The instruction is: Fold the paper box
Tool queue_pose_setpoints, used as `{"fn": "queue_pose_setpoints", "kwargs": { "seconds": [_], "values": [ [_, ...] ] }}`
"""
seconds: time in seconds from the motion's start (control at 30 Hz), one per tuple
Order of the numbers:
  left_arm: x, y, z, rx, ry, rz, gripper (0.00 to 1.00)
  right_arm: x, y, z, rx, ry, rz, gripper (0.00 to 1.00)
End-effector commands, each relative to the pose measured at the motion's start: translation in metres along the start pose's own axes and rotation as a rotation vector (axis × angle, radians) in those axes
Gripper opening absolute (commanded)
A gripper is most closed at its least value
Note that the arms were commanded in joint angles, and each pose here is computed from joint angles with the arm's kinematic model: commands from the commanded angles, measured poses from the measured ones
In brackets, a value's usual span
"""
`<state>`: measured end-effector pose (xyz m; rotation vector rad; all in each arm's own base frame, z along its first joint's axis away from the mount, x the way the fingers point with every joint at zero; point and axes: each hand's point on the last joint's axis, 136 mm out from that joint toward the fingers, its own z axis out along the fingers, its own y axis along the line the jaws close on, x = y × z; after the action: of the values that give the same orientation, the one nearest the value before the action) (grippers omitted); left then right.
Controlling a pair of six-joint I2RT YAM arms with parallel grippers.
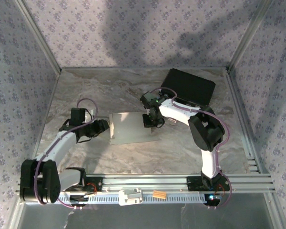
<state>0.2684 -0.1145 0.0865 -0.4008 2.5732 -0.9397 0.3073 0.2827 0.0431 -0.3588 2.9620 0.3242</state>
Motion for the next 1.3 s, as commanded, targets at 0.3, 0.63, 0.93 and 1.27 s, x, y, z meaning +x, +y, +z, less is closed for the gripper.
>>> {"fn": "queue_pose_setpoints", "kwargs": {
  "seconds": [0.3, 0.63, 0.93, 1.27],
  "values": [
    [-0.011, -0.020, 0.012, 0.097, 0.029, 0.045, 0.45, 0.007, -0.009, 0.019, 0.027, 0.049, -0.018, 0.00],
    [-0.009, -0.017, -0.003, 0.057, 0.018, 0.041, 0.43, 0.006, -0.009, 0.019, 0.027, 0.052, -0.016, 0.00],
    [-0.007, -0.015, 0.005, 0.077, 0.029, 0.034, 0.45, 0.007, -0.006, 0.020, 0.019, 0.056, -0.020, 0.00],
    [-0.003, -0.015, 0.025, 0.054, 0.091, 0.068, 0.45, 0.006, -0.002, 0.020, 0.011, 0.052, -0.027, 0.00]
  ]
}}
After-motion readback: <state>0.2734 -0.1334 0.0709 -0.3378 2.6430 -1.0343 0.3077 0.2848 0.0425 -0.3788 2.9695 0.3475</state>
